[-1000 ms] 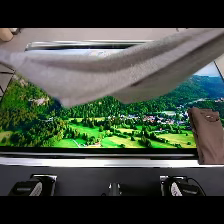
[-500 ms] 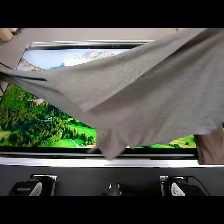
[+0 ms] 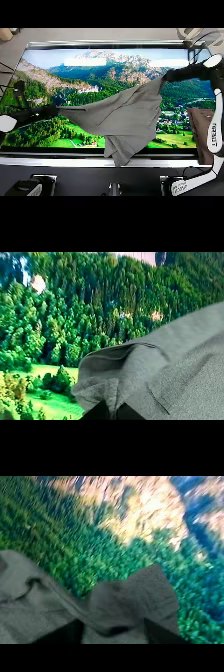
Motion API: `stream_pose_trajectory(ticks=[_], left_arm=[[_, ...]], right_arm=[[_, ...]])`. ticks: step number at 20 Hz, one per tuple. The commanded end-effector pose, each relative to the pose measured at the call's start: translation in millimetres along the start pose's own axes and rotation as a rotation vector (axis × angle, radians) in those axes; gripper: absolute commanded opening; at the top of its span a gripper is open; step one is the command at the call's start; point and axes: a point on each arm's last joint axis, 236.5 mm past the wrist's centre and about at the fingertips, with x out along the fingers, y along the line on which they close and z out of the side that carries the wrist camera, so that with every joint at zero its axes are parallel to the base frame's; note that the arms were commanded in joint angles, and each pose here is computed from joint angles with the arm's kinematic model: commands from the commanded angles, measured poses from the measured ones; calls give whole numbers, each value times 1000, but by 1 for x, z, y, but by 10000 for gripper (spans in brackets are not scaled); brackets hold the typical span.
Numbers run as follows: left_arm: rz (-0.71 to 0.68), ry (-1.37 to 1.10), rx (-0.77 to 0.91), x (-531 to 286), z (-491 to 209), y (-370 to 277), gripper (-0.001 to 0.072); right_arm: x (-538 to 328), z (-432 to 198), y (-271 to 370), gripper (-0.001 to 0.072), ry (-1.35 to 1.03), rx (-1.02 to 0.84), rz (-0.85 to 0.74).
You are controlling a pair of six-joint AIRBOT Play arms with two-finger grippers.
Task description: Fold the shirts.
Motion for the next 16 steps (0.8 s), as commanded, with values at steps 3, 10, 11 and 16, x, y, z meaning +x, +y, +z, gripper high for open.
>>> stream_pose_trajectory(ticks=[3, 10, 11, 16], left_arm=[[-5, 5, 67, 14, -6, -1, 28], [-2, 9, 68, 14, -6, 0, 28], [-3, 9, 68, 13, -6, 0, 29], [-15, 14, 65, 14, -8, -4, 29]], right_arm=[[-18, -77, 29, 675, 306, -27, 206], [-37, -260, 121, 668, 527, 13, 120], [-34, -298, 145, 669, 552, 83, 184], [-15, -368, 197, 667, 503, 362, 322]])
